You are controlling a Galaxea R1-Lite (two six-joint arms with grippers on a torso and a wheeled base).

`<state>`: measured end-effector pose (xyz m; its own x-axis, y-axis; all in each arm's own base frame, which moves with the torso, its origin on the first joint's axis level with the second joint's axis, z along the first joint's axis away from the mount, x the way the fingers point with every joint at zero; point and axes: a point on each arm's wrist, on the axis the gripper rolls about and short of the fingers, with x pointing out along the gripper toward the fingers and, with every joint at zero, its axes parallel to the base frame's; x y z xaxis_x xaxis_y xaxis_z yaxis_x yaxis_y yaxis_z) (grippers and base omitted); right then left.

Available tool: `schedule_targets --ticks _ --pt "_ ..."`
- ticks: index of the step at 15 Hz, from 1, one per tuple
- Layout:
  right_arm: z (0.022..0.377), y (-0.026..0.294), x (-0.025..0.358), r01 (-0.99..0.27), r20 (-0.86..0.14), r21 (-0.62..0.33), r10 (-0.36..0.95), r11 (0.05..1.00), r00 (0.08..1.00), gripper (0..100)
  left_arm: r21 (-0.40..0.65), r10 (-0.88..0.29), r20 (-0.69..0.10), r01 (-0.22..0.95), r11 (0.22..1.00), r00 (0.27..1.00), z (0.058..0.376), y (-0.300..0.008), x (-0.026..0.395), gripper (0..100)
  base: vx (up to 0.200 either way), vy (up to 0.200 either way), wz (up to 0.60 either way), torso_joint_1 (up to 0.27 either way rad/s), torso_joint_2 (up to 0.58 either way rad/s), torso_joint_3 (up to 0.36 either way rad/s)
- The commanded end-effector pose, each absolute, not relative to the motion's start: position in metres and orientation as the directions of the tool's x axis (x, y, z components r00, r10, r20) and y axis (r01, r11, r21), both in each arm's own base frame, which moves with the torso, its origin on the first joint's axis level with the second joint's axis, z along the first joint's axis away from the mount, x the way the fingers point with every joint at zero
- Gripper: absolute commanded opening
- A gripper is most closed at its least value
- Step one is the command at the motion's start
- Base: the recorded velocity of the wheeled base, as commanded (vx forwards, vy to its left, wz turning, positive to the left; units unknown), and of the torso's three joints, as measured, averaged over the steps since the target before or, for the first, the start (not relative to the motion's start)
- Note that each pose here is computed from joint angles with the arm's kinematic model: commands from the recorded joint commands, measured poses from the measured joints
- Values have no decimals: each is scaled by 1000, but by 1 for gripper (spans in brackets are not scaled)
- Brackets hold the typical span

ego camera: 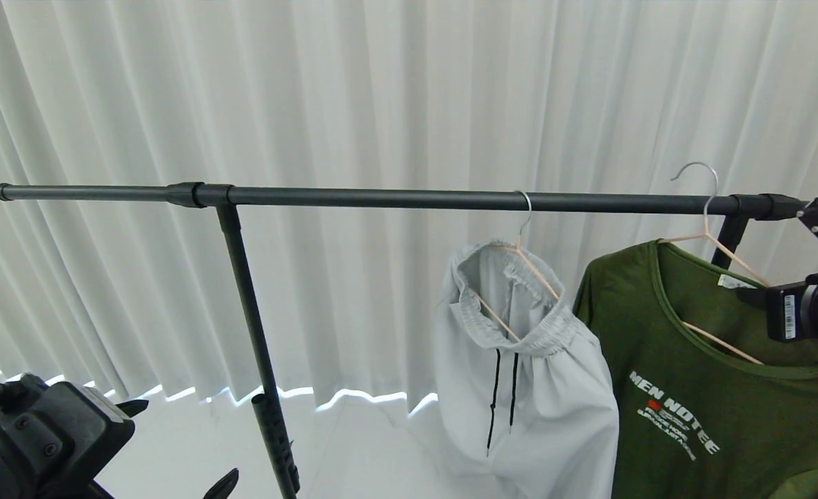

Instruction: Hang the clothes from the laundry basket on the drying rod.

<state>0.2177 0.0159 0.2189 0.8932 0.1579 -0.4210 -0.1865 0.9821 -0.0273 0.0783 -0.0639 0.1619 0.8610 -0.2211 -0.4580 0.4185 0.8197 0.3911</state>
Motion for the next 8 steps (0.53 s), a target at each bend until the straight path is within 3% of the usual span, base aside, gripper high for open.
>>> schedule_targets --ticks 1,6,7,8 --pt "207 16 231 -186 -466 -22 155 982 871 0 392 -221 -458 419 819 861 162 -64 78 100 0 0 0 0 0 0" --pt "205 17 230 -189 -476 -20 157 982 865 0 393 -220 -461 420 818 860 161 -64 78 100 0 0 0 0 0 0" --pt "205 17 229 -189 -476 -20 157 982 865 100 393 -220 -461 420 818 860 161 -64 78 100 0 0 0 0 0 0" --pt "207 17 228 -189 -468 -20 157 982 870 100 393 -219 -461 419 819 860 161 -63 78 100 0 0 0 0 0 0"
